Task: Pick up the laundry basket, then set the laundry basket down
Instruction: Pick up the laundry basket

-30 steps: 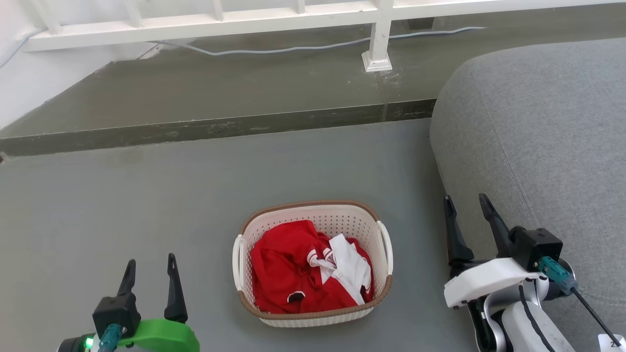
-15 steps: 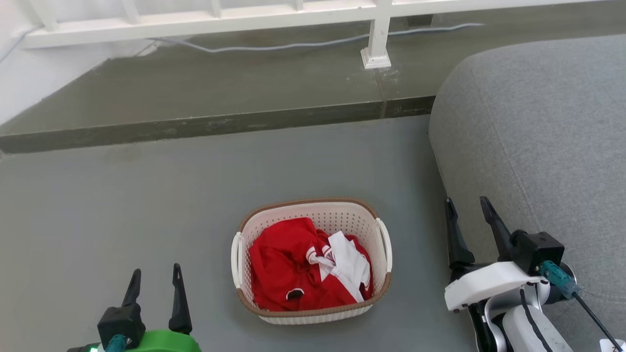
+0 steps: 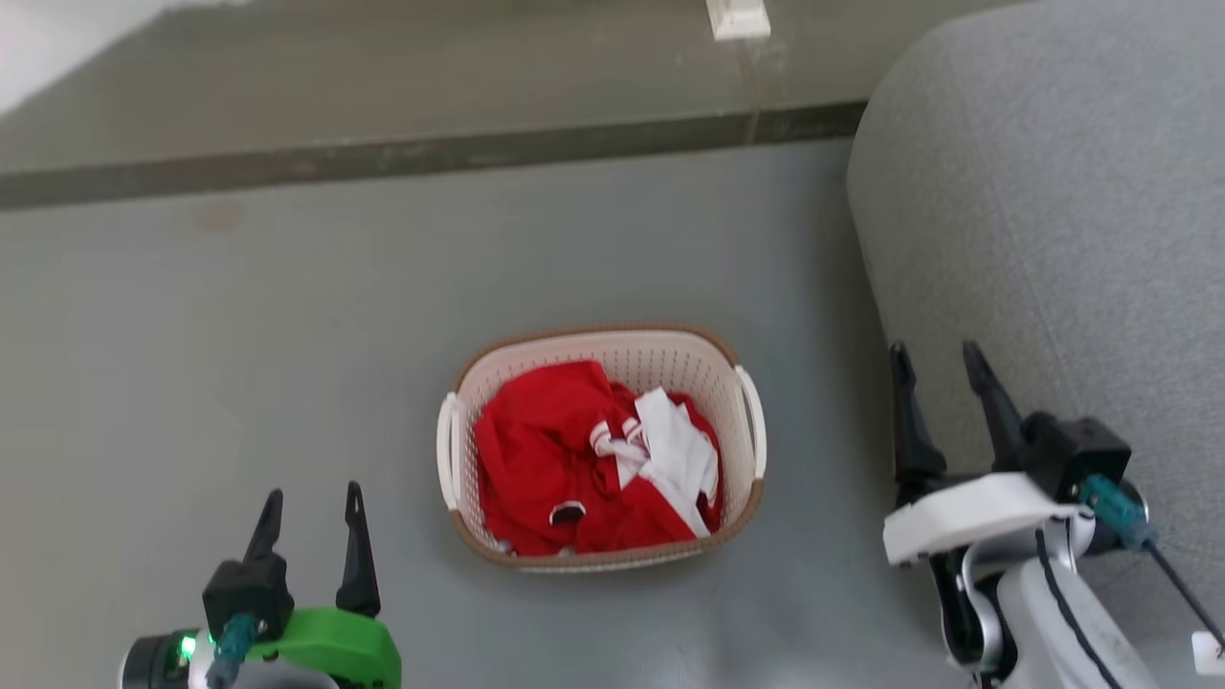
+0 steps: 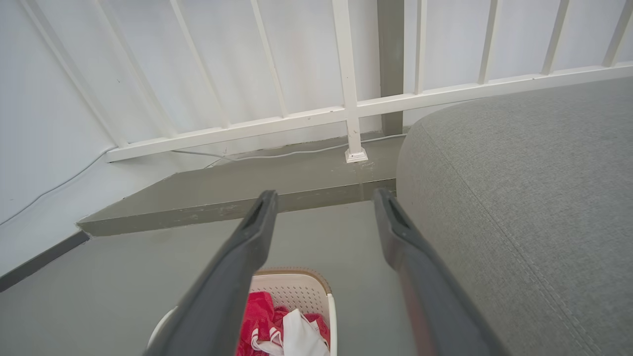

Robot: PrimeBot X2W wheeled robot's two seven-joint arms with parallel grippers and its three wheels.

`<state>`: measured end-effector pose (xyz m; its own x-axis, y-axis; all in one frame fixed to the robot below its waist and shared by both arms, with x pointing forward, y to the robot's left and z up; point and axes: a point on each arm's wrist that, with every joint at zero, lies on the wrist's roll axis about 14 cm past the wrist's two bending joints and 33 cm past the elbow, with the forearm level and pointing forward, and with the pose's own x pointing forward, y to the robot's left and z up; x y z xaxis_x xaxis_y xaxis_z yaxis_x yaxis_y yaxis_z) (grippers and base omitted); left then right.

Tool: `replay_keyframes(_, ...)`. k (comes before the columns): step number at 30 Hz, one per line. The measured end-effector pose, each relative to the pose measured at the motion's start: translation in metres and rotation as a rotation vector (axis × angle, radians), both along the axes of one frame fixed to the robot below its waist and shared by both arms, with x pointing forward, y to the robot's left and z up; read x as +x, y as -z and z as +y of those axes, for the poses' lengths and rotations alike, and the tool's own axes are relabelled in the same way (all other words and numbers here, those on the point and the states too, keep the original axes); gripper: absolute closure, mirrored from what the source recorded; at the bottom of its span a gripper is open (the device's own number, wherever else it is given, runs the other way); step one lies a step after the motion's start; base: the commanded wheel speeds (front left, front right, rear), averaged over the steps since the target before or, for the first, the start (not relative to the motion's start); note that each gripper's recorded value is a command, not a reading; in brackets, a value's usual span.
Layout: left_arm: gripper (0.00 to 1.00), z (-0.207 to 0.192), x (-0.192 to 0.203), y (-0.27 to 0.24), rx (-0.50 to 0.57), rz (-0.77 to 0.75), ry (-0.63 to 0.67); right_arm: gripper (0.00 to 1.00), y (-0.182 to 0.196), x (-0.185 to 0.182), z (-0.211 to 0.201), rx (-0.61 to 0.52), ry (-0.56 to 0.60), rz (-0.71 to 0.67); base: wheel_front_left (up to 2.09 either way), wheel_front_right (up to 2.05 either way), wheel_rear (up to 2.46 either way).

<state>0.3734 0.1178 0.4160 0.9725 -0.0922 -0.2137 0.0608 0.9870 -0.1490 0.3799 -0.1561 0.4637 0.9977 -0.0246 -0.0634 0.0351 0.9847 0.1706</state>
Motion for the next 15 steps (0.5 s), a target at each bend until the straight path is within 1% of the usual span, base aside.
replay_keyframes(3, 0.00, -0.001, 0.007, 0.013, 0.008, 0.039, 0.008, 0.00, 0.005, 0.011, -0.002, -0.008, 0.003, 0.011, 0.00, 0.00, 0.00)
replay_keyframes(4, 0.00, -0.002, 0.011, 0.024, 0.014, 0.076, 0.015, 0.00, 0.013, 0.018, -0.003, -0.013, 0.003, 0.029, 0.00, 0.00, 0.00)
replay_keyframes(6, 0.00, -0.003, 0.013, 0.029, 0.016, 0.092, 0.018, 0.00, 0.018, 0.021, -0.004, -0.016, 0.003, 0.043, 0.00, 0.00, 0.00)
replay_keyframes(11, 0.00, -0.004, 0.029, 0.052, 0.028, 0.153, 0.030, 0.00, 0.050, 0.032, -0.008, -0.031, -0.002, 0.131, 0.00, 0.00, 0.00)
replay_keyframes(15, 0.00, -0.012, 0.047, 0.063, 0.022, 0.171, 0.053, 0.00, 0.081, 0.038, -0.008, -0.041, -0.015, 0.216, 0.00, 0.00, 0.00)
